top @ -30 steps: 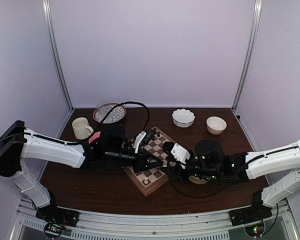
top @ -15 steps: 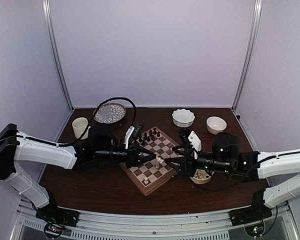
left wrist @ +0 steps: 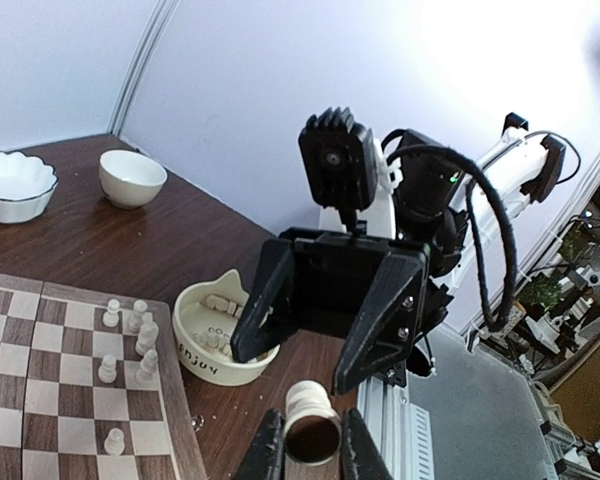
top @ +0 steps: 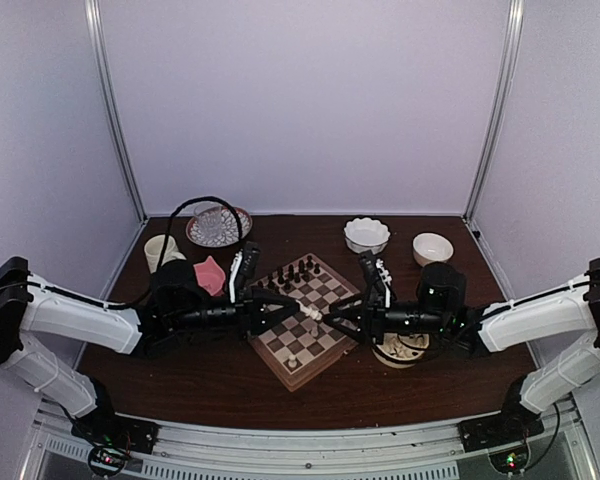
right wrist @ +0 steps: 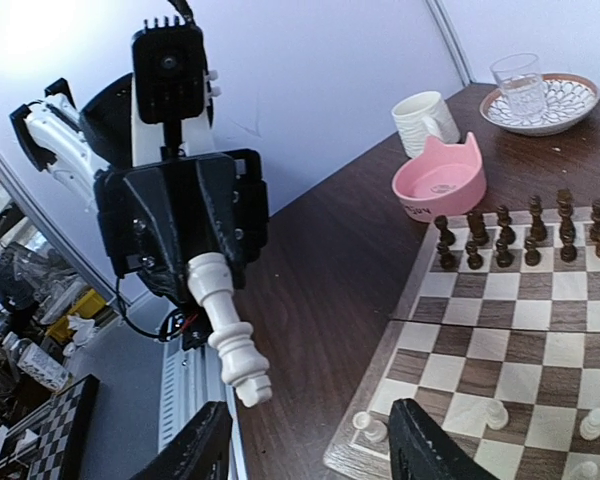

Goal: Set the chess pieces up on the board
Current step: Pass from the left arm to the right

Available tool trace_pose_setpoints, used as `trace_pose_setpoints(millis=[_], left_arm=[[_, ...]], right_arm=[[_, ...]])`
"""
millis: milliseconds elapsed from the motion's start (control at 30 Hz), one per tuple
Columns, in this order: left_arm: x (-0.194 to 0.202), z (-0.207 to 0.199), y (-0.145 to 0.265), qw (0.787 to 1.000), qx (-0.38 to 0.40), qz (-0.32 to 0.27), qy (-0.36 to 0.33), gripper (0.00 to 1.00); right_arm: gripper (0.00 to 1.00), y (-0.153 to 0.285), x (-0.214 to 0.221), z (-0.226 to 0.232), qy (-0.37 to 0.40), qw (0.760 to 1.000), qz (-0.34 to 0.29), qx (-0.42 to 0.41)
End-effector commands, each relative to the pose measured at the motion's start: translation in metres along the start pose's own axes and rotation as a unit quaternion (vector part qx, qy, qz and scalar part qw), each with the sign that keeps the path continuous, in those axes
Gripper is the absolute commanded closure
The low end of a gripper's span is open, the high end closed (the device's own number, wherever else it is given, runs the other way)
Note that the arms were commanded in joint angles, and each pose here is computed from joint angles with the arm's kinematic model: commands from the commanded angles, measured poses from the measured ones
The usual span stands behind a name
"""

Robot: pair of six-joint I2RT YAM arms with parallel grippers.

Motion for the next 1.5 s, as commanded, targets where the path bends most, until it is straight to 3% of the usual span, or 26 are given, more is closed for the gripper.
trace_pose_setpoints(millis=[0,467,867,967,1067,1133,1467], left_arm=[[-0.013,-0.01,0.0,0.997,0.056,-0.053,-0.018,0.94],[-0.01,-0.008,-0.005,0.996,0.07,-0.049,-0.012,0.93],[-0.005,0.0,-0.012,0.997,0.068,-0.043,-0.001,0.93],[-0.005,0.0,-0.011,0.997,0.067,-0.046,-0.003,0.93],[-0.006,-0.001,-0.011,0.997,0.069,-0.047,-0.003,0.93],[-0.006,-0.001,-0.011,0.996,0.072,-0.046,-0.004,0.93],[-0.006,-0.003,-0.01,0.996,0.074,-0.047,-0.009,0.93]], right_arm=[[0.45,-0.004,-0.012,0.011,-0.007,0.995,-0.047,-0.083],[0.48,-0.006,-0.015,0.015,-0.019,0.991,-0.062,-0.121],[0.74,-0.008,-0.017,0.015,-0.027,0.99,-0.065,-0.124],[0.72,-0.008,-0.016,0.015,-0.027,0.99,-0.063,-0.123],[0.55,-0.009,-0.015,0.013,-0.028,0.991,-0.058,-0.118],[0.53,-0.01,-0.014,0.012,-0.03,0.991,-0.055,-0.116],[0.65,-0.016,-0.013,0.014,-0.034,0.989,-0.047,-0.134]])
Point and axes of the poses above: each gripper's point midway between its finger pads, its own y axis back along the fingers, its own z axis along the line the jaws close on, x = y × z, the point moved 10 cm from there along y, back along the fingers, and after that the axes turned 11 degrees about y, right-handed, at the moved point
